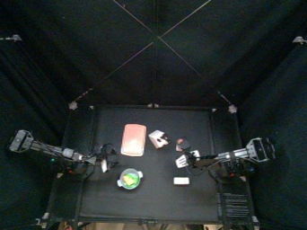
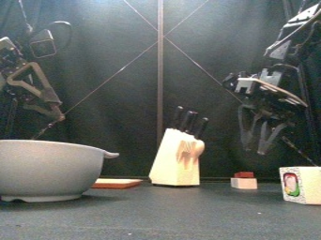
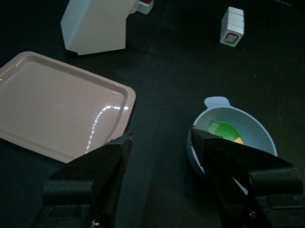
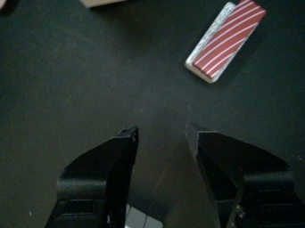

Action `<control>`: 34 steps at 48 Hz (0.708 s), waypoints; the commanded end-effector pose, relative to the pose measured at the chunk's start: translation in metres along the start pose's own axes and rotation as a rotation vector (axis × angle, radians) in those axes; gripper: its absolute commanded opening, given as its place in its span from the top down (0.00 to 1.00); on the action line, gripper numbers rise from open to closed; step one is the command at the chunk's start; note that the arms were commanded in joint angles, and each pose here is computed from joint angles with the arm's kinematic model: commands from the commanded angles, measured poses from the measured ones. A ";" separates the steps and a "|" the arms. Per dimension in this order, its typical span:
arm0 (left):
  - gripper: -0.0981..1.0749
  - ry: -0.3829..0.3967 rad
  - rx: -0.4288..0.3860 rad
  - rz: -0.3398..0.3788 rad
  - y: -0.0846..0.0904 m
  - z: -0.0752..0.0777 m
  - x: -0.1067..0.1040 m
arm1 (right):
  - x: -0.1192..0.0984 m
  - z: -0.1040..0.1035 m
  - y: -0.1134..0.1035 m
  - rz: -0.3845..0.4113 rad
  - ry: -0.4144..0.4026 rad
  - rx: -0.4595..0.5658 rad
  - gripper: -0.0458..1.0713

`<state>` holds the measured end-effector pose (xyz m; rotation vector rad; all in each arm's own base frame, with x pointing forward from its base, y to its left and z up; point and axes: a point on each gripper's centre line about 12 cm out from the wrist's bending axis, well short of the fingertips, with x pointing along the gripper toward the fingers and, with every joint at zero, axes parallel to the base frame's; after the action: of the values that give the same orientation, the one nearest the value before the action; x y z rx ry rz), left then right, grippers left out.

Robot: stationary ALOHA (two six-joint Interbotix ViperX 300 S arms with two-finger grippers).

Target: Grab white sushi roll

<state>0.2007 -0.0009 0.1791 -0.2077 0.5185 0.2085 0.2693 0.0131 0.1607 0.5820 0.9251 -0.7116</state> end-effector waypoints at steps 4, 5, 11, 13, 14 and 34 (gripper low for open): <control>0.15 -0.009 -0.005 0.000 -0.001 0.004 0.000 | -0.016 -0.022 0.024 0.101 0.013 -0.188 0.22; 0.15 -0.008 -0.006 0.000 -0.001 0.004 0.000 | -0.017 -0.025 0.027 0.109 0.016 -0.210 0.22; 0.15 -0.007 -0.005 -0.001 -0.001 0.004 0.000 | -0.026 -0.040 0.039 0.151 0.037 -0.289 0.22; 0.15 -0.008 -0.006 0.000 -0.001 0.004 0.000 | -0.028 -0.044 0.042 0.160 0.044 -0.300 0.22; 0.15 -0.008 -0.006 0.000 -0.001 0.004 0.000 | -0.029 -0.046 0.044 0.165 0.046 -0.306 0.22; 0.15 -0.008 -0.009 0.000 -0.001 0.004 0.000 | -0.021 -0.076 0.051 0.153 0.081 -0.467 0.22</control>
<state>0.2002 -0.0006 0.1784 -0.2127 0.5211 0.2120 0.2571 0.1029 0.1461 0.2684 1.0788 -0.3347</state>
